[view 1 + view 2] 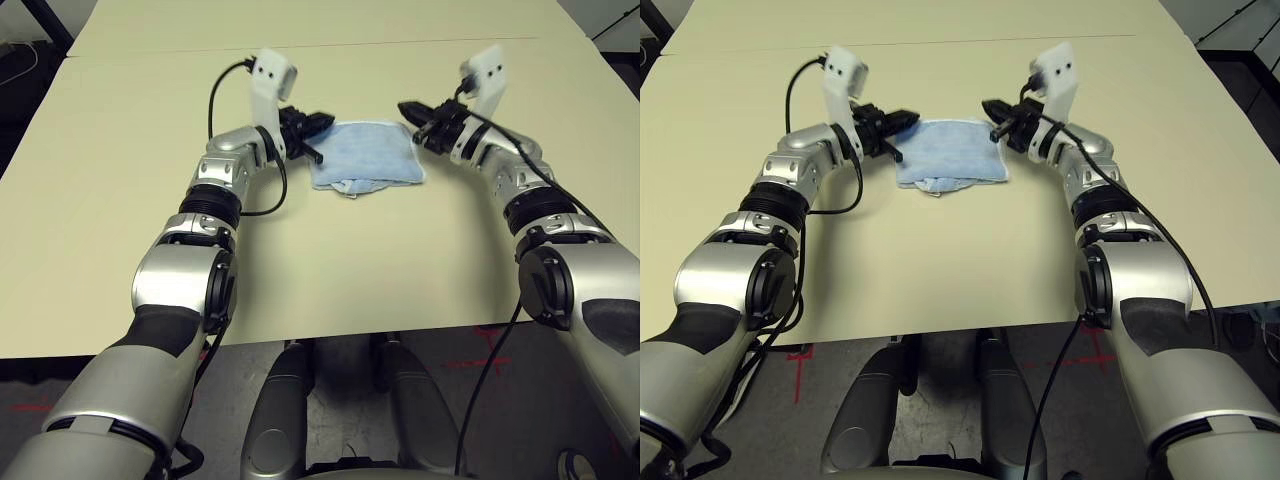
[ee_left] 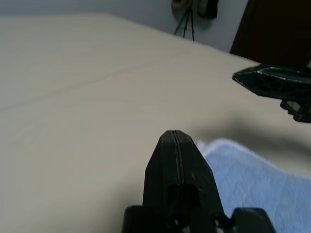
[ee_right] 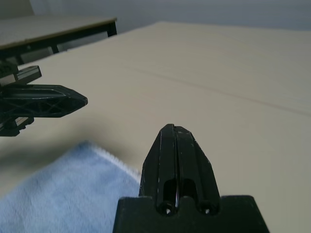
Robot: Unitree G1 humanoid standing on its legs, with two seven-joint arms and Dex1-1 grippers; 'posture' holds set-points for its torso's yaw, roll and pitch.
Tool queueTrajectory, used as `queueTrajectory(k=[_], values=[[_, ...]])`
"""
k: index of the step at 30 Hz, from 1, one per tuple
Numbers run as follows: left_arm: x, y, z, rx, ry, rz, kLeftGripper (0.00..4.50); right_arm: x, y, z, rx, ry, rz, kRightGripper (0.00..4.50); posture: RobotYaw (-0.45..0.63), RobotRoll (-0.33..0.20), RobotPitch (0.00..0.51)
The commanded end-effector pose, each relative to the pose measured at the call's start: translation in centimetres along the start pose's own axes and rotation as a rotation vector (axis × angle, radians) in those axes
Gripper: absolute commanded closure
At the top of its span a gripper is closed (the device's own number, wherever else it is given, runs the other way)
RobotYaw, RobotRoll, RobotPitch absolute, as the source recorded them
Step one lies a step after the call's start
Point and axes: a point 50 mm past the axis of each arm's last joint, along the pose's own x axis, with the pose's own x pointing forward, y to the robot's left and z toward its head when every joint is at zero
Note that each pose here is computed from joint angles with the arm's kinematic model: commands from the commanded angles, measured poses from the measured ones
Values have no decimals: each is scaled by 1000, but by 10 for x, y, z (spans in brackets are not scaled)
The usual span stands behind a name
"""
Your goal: Fold the towel and set it aside.
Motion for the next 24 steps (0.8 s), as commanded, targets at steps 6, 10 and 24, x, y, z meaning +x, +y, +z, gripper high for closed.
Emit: queueTrajectory(k=[6, 10, 24], values=[[-43, 7, -7, 31, -61, 209, 4471, -52, -13, -13, 3, -18, -195, 4500, 48, 0, 253], [-57, 2, -17, 10, -16, 195, 3873, -67, -10, -23, 25, 11, -212, 4500, 49, 0, 253], [-78, -9, -32, -9, 169, 13, 51, -79, -4, -42, 49, 174, 25, 4500, 59, 0, 253]])
